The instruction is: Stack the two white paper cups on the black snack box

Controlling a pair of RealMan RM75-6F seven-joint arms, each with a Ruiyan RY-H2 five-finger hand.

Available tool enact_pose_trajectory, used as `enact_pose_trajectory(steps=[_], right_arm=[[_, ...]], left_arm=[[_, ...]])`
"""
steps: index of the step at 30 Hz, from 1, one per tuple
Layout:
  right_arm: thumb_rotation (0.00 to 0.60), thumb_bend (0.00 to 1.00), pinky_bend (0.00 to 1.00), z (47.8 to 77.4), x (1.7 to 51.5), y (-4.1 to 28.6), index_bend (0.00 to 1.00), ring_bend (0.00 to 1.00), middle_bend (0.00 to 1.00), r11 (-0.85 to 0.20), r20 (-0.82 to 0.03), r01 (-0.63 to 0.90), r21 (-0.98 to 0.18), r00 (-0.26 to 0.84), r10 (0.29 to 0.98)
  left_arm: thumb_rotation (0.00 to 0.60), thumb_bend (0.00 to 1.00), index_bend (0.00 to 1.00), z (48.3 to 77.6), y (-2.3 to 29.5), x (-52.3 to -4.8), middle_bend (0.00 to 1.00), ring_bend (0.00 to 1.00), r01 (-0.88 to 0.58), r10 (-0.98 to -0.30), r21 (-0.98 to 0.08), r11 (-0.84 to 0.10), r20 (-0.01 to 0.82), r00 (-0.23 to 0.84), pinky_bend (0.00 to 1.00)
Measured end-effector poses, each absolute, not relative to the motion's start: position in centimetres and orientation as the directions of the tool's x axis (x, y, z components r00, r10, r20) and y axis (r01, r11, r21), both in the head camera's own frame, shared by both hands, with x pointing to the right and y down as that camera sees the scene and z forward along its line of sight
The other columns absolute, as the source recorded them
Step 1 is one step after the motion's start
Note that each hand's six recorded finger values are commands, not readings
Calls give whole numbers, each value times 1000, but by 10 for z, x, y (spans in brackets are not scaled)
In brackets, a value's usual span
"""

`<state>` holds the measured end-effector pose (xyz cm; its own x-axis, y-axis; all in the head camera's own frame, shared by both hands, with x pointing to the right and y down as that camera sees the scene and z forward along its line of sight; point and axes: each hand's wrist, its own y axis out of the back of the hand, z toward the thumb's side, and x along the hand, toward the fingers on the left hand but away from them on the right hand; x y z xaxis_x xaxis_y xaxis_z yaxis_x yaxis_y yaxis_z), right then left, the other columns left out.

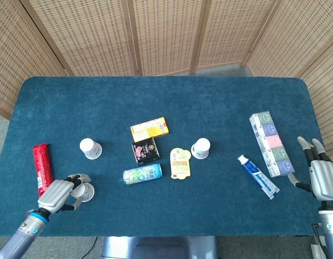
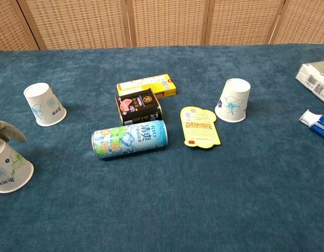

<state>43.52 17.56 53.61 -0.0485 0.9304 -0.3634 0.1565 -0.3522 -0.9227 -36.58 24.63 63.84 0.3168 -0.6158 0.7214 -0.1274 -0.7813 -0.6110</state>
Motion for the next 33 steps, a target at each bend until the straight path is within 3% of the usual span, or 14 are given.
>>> enact_pose_trajectory(steps=[4, 9, 21, 33], right_arm=[[600, 282, 318, 536, 435, 177, 0, 0, 183, -353, -365, 161, -922, -48, 930], [600, 282, 318, 534, 436, 178, 0, 0, 182, -348, -359, 161, -924, -50, 932], [600, 281, 318, 534, 437, 178, 0, 0, 183, -348, -361, 165, -923, -53, 931], [600, 282, 318, 538, 434, 176, 0, 0, 183, -356, -368, 165, -920, -47, 929]], left_arm=[[600, 479, 327, 639, 245, -364, 304, 332, -123, -623, -621, -774, 713, 321, 634], [600, 478, 372, 639, 244, -364, 347, 369, -128, -633, -630, -766, 704, 322, 665], [600, 478, 370, 615, 226, -368, 349, 373, -163, -682, -672, -722, 653, 328, 670], [600, 477, 361, 567, 168, -382, 342, 365, -198, -786, -773, -603, 533, 314, 661]])
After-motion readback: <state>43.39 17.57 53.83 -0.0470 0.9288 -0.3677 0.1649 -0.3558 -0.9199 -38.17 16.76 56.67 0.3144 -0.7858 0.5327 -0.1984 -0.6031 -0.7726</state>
